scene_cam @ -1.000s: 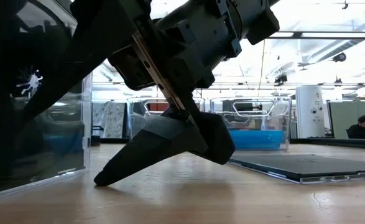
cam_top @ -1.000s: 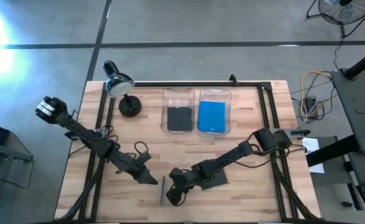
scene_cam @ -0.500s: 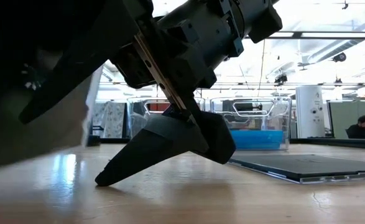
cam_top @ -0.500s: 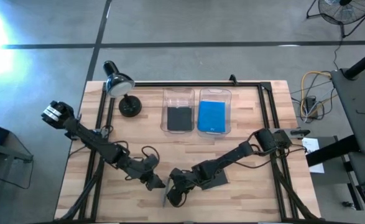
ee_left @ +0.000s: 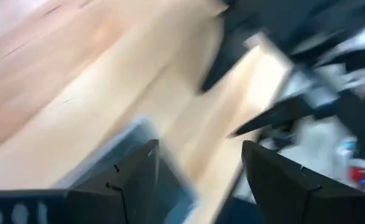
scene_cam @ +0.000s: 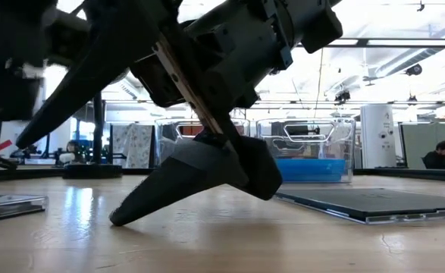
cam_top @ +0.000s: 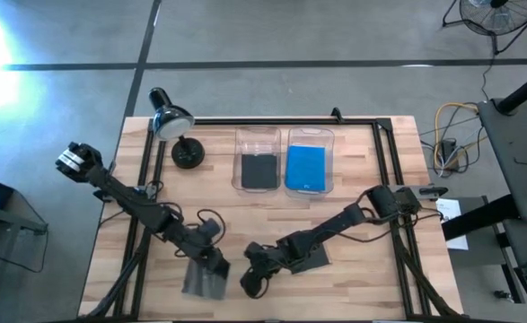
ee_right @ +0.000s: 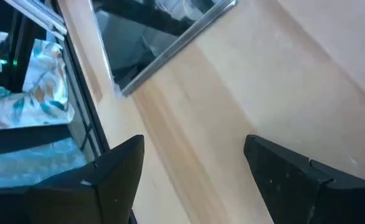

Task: Pick & place jewel cases by type
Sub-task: Put the black CD case into the left transparent bin

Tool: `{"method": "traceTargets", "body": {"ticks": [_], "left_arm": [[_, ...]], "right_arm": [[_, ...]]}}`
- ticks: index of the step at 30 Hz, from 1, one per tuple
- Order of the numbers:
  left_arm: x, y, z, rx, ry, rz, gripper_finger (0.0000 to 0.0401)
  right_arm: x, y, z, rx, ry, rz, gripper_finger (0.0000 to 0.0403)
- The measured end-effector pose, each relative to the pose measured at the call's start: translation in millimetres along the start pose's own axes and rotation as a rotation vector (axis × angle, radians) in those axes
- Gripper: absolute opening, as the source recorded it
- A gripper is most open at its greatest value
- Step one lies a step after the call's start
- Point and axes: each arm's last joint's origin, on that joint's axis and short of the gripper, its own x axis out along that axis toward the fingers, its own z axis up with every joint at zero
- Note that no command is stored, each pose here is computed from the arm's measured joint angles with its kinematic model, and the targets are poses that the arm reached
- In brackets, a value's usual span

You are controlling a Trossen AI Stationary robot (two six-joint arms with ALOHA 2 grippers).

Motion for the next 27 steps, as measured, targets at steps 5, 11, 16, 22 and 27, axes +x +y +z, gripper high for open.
{"method": "traceTargets", "body": {"ticks": [5, 11, 16, 22, 27], "left_arm": [[-22, 16, -1, -0.02, 0.039, 0.209, 0.0213], [-50, 31, -22, -0.182, 0.156, 0.334, 0.0213], [-47, 46, -56, -0.321, 0.225, 0.295, 0.0213], [-32, 66, -73, -0.401, 0.152, 0.262, 0.0213], [-9, 70, -79, -0.431, 0.131, 0.158, 0.0213]], "right_arm": [[0, 0, 4, 0.067, -0.024, 0.0, 0.0279], [0, 2, 4, 0.13, -0.009, 0.028, 0.0279], [2, 1, 4, 0.211, -0.029, 0.03, 0.0279], [11, -1, 6, 0.278, -0.066, 0.073, 0.0279], [12, -2, 7, 0.276, -0.066, 0.069, 0.0279]]}}
